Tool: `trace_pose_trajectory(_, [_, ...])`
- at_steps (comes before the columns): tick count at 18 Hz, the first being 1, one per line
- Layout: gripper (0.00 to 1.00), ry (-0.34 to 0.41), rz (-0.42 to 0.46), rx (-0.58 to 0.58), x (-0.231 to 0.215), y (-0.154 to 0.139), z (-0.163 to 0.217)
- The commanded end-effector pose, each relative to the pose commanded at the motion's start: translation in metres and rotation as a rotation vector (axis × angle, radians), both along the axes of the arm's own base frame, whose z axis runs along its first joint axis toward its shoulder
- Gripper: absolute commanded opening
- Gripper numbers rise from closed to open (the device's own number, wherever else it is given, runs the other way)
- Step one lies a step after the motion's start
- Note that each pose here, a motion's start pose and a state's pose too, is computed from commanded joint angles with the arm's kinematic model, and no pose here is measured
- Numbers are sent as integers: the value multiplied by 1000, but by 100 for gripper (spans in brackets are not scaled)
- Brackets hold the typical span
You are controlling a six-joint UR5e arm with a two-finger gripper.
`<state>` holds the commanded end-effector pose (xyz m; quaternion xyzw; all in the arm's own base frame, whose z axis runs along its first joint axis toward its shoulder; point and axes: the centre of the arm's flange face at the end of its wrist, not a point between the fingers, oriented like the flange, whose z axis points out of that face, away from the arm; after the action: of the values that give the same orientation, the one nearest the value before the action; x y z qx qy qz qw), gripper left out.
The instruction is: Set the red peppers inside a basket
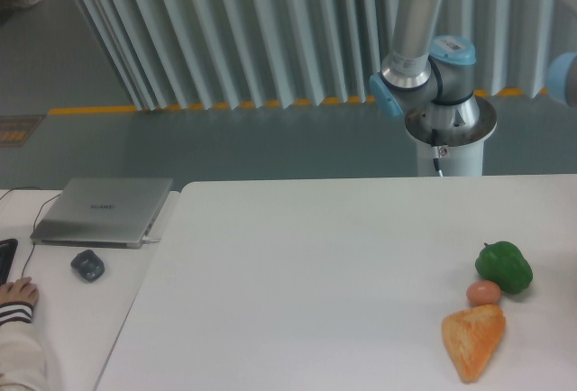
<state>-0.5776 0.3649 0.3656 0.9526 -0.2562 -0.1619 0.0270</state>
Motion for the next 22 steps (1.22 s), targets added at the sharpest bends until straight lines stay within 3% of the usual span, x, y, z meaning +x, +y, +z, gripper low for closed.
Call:
trace_pose_trajectory(3, [60,2,22,1,-10,-8,-4])
trace_pose_trajectory(4, [85,-2,19,-2,-10,-9,-6])
trace_pose_trajectory(5, [100,-8,17,-3,-7,-6,-9])
trace_pose_trajectory(9, [100,-4,7,-4,-3,-5,-4])
trace_pose_trajectory(13, [100,5,-36,5,18,20,8])
trace_pose_trajectory(18, [100,-109,-133,-46,70,72,13])
trace_pose_trajectory(22, [100,-156,-155,-65,105,99,13])
